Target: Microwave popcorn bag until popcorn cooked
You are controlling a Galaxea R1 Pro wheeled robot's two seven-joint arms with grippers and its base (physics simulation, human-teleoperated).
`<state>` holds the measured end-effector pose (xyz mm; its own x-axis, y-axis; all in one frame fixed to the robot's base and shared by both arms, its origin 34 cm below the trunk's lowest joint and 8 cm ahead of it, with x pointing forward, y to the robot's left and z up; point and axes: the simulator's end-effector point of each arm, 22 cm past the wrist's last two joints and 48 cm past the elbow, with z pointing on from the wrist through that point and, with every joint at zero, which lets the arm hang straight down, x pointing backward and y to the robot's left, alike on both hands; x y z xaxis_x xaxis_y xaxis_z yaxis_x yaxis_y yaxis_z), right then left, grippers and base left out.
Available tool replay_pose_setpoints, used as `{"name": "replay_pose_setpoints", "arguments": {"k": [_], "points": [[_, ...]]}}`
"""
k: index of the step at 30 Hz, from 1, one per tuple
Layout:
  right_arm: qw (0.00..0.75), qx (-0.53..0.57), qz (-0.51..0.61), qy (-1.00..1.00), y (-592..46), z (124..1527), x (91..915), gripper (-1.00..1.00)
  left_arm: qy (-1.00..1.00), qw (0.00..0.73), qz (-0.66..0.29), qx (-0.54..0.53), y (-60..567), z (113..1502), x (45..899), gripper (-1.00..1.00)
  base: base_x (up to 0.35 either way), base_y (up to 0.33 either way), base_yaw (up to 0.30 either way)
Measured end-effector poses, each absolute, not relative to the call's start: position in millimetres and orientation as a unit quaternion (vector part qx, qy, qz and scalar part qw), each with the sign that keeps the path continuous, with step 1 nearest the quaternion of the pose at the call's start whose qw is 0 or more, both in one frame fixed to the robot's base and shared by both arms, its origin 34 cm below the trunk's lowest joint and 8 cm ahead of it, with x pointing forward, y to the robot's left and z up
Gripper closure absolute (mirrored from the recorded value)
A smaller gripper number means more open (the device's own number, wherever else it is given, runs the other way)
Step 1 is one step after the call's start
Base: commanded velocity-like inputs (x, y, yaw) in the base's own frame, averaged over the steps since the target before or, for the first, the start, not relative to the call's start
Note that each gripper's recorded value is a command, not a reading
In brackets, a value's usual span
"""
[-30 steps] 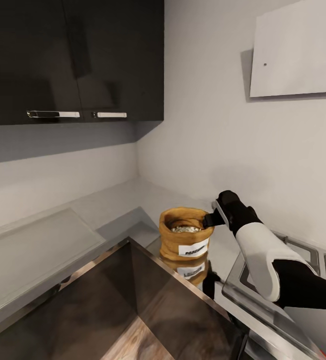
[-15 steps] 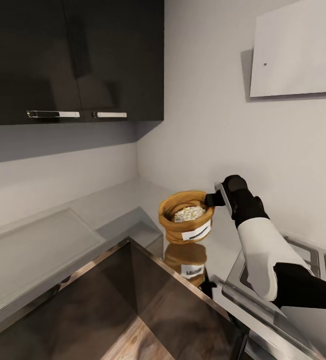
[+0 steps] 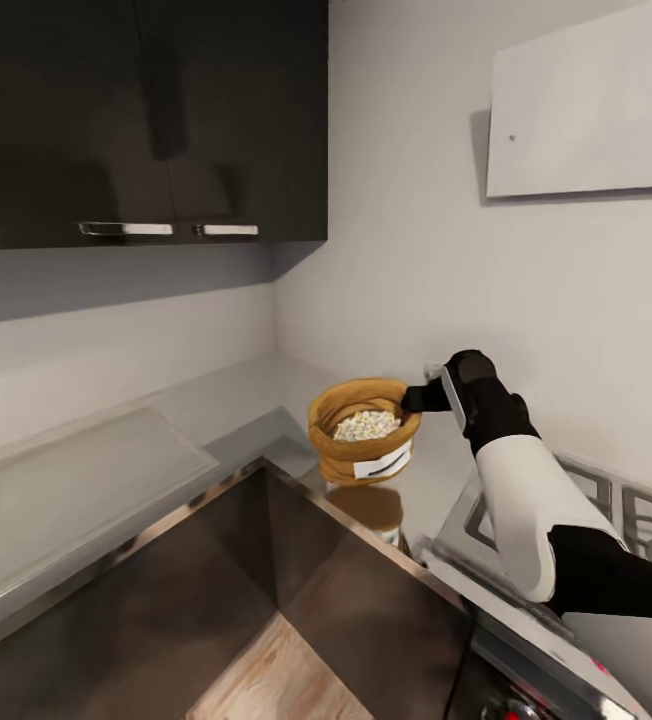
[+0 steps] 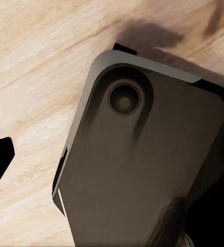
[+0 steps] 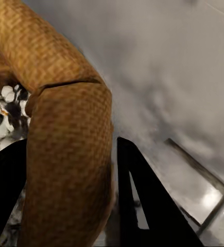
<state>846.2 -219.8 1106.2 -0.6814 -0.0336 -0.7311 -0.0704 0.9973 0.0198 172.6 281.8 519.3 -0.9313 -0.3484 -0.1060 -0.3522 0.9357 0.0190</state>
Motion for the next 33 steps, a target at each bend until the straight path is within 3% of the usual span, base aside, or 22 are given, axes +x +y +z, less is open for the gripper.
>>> {"name": "replay_pose_setpoints", "arguments": {"k": [33], "points": [[0.389,-0.036,0.051,0.919,-204.1,1098.7,843.6,1.0,0.982,0.051,0.018,-0.179,280.2,519.3,172.9,-1.0,-0.346,0.0,0.0]]}}
